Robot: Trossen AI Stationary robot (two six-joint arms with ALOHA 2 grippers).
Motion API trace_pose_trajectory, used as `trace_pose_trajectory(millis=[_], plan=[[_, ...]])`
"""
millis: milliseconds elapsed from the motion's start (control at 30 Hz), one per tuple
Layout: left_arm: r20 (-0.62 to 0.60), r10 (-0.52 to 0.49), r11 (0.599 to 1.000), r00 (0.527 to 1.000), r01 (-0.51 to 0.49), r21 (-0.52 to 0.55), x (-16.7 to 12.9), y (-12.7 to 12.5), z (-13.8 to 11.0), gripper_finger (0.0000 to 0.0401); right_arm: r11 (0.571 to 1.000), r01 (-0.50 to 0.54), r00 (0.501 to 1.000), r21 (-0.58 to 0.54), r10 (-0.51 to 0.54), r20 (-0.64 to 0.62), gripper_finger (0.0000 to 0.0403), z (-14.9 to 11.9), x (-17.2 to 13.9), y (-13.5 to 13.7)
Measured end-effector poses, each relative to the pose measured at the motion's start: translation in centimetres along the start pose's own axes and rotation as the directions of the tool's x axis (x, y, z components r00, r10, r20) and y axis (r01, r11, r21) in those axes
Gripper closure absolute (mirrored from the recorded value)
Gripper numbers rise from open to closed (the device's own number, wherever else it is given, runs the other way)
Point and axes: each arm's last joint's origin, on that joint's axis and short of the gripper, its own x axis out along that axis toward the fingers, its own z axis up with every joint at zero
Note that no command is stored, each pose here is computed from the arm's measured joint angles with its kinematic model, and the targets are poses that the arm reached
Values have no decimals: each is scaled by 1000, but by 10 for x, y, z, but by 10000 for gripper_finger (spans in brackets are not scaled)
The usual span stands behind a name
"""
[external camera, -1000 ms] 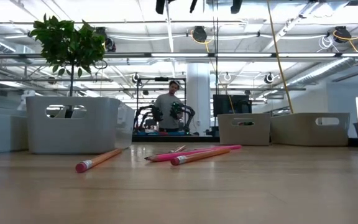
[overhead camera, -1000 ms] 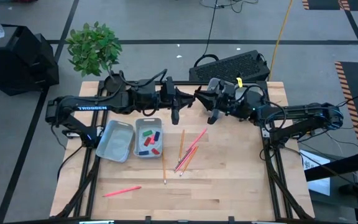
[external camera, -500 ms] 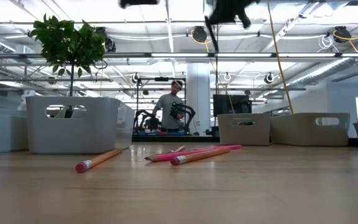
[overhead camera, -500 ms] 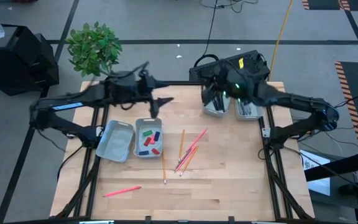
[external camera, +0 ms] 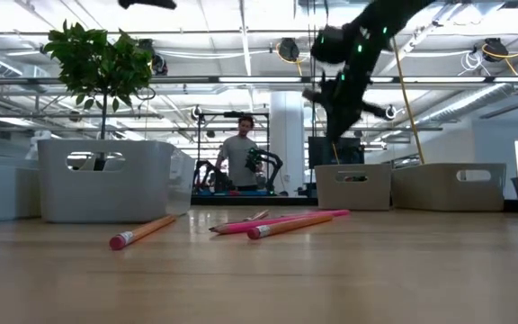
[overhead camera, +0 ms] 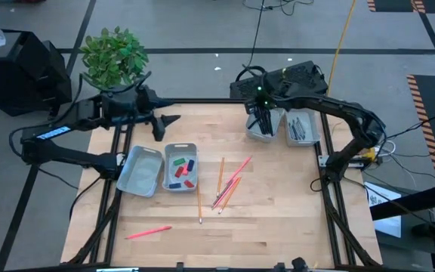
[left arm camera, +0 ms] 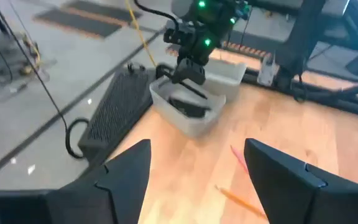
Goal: Sort crayons/erasers/pens/pencils in bins
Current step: Put the black pen into the top left gray bin, then put the pink pencil into the bottom left gray bin
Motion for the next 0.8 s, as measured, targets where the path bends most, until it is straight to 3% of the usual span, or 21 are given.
trace_pose_trajectory(millis=[267, 500, 667, 800], plan=[[-68, 5, 1000, 998, -7, -18, -2, 1, -7, 161, 989, 101, 982, 111, -81, -171, 377, -27, 51, -14], [-68, 3, 1000, 998, -5, -24, -2, 0, -7, 166, 946, 181, 968, 268, -122, -221, 332, -51, 73, -36], [-67, 3, 1000, 998, -5, -19, -2, 0, -7, 166, 962, 111, 981, 249, -66, -184, 285, -50, 69, -33], [-67, 3, 1000, 998, -5, -19, -2, 0, -7, 166, 989, -53, 998, 136, 57, -30, 259, -41, 39, -13]])
